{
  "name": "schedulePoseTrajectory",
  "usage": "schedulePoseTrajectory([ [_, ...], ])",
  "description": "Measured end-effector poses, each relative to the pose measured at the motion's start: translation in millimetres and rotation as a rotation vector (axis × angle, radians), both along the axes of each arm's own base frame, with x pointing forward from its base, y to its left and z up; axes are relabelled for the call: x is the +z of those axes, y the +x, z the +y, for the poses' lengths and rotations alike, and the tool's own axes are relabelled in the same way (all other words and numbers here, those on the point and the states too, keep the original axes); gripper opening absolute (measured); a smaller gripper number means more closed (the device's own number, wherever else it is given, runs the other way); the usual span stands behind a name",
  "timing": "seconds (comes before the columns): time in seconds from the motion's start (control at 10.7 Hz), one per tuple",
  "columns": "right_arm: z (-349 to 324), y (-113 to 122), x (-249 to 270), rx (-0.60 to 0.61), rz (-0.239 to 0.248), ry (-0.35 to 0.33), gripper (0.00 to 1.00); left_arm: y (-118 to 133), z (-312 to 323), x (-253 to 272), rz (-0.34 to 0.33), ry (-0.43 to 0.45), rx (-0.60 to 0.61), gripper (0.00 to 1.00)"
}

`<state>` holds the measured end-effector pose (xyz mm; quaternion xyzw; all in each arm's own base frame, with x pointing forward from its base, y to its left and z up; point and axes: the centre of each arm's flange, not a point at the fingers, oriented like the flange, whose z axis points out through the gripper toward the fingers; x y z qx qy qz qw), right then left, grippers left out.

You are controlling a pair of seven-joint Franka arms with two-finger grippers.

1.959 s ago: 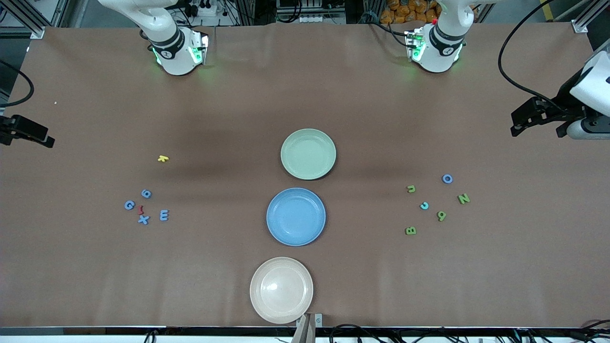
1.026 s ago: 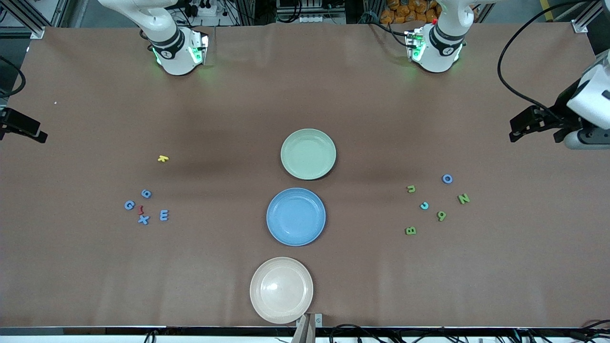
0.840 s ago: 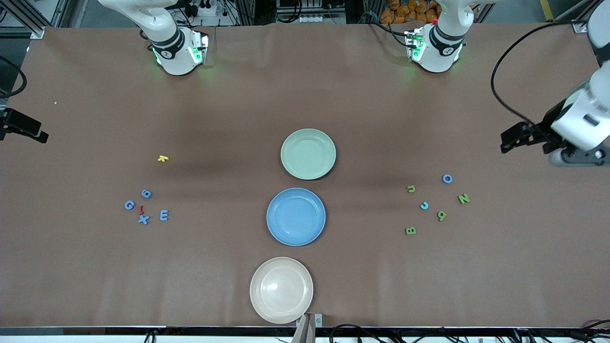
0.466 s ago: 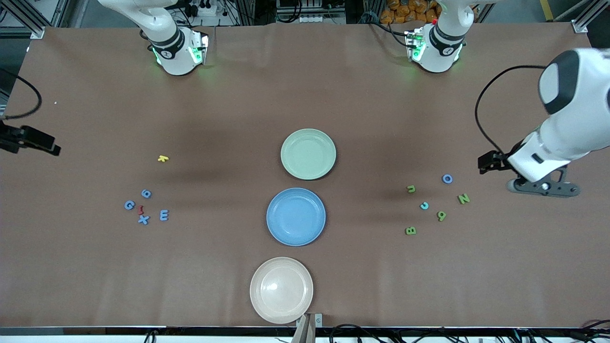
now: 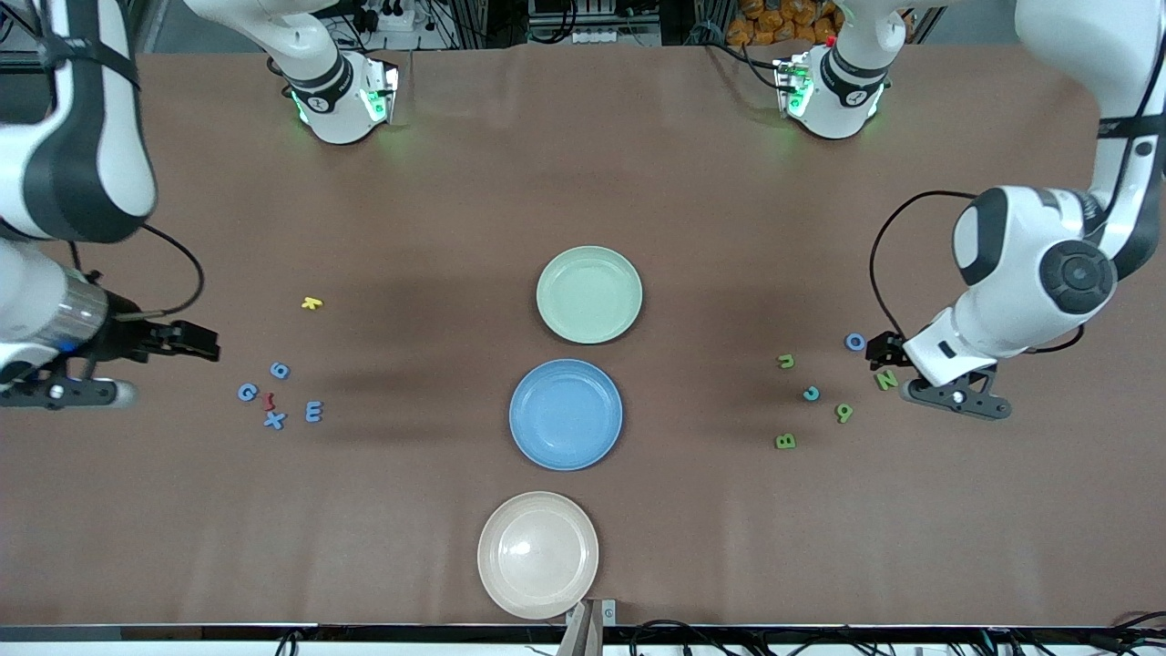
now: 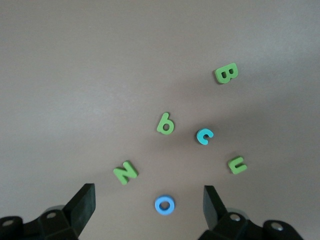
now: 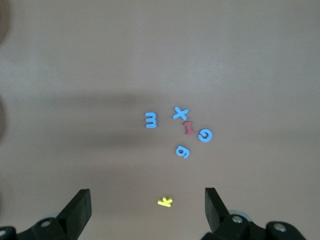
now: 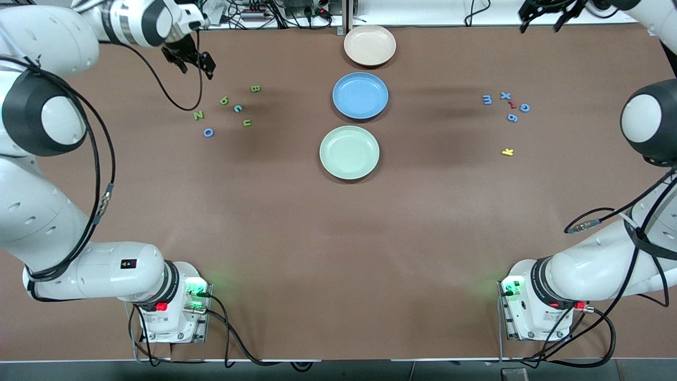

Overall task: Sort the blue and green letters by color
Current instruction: 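Lower the right gripper onto blue 3 while the left gripper lowers to green b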

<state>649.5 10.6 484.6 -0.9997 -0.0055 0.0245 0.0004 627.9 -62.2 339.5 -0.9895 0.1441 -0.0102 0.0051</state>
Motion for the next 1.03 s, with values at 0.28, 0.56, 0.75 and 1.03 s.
schedulePoseTrajectory([
  [0.28, 15.6, 6.5, -49.9, 0.013, 0.038, 0.021, 1.0, 0.8, -0.6, -53.6, 0.017, -0.01, -0.141, 0.95],
  [0.56, 13.3, 6.9, -114.0, 0.003, 0.003, 0.018, 1.0, 5.6, 0.9, -83.6, 0.002, 0.02, -0.266, 0.94],
  [0.75, -8.0, -6.2, -149.8, -0.032, 0.04, 0.015, 1.0, 7.3, -0.2, -96.4, -0.008, 0.029, -0.292, 0.94],
  [1.03, -20.3, -10.6, -172.1, -0.049, 0.057, 0.015, 1.0, 8.8, -0.5, -117.1, -0.02, 0.02, -0.297, 0.9],
])
